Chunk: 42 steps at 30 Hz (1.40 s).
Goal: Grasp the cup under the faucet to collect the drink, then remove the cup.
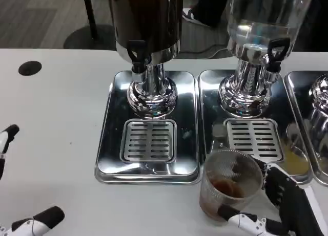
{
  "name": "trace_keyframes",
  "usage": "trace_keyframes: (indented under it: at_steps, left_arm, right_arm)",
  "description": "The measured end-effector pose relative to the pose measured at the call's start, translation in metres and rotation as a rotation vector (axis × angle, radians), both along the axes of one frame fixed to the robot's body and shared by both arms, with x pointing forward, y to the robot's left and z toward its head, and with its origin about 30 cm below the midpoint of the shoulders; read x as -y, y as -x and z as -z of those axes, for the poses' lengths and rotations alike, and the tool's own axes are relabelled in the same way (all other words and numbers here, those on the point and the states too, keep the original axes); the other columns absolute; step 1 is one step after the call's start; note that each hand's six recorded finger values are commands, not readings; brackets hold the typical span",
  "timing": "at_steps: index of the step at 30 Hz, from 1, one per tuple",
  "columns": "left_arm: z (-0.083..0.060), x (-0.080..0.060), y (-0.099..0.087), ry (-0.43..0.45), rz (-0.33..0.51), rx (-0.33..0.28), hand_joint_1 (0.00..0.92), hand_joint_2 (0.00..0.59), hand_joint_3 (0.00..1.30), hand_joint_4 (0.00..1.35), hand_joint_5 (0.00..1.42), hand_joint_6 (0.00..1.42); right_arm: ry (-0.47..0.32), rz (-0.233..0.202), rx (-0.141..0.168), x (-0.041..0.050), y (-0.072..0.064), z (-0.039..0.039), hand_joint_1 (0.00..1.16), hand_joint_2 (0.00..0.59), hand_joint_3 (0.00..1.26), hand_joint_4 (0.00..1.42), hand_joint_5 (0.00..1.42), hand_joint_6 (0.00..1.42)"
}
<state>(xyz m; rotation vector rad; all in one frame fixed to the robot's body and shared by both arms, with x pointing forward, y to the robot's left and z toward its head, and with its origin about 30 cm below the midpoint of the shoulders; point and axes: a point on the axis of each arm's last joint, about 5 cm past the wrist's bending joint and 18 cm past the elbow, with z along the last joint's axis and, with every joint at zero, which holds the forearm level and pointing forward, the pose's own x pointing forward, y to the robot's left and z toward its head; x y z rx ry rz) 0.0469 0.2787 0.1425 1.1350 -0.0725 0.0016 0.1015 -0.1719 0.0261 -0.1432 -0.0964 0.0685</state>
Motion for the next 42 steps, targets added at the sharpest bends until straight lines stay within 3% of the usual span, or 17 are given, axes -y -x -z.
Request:
trace_keyframes:
  at_steps: [5, 17, 28, 42]
  left_arm:
    - [-0.002, 0.001, -0.001, -0.003, 0.004, 0.002, 0.000, 0.006, 0.00, 0.00, 0.00, 0.00]
    - [-0.004, 0.001, 0.002, -0.012, 0.001, -0.002, 0.000, 0.006, 0.00, 0.00, 0.00, 0.00]
    - [-0.007, 0.003, 0.000, -0.023, 0.008, 0.001, 0.000, 0.006, 0.00, 0.00, 0.00, 0.00]
    - [-0.006, 0.002, -0.001, -0.025, 0.007, -0.004, 0.000, 0.006, 0.00, 0.00, 0.00, 0.00]
  right_arm:
    - [0.001, -0.001, -0.020, 0.0009, 0.002, 0.0047, 0.93, 0.200, 0.45, 0.47, 0.46, 0.33]
    - [0.022, -0.026, -0.009, 0.0003, 0.001, 0.0091, 0.94, 0.195, 0.45, 0.48, 0.46, 0.35]
    - [0.024, -0.018, -0.027, 0.0029, 0.006, 0.0164, 0.95, 0.194, 0.46, 0.48, 0.46, 0.36]
    - [0.029, -0.022, -0.016, 0.0033, 0.005, 0.0166, 0.95, 0.193, 0.47, 0.49, 0.47, 0.37]
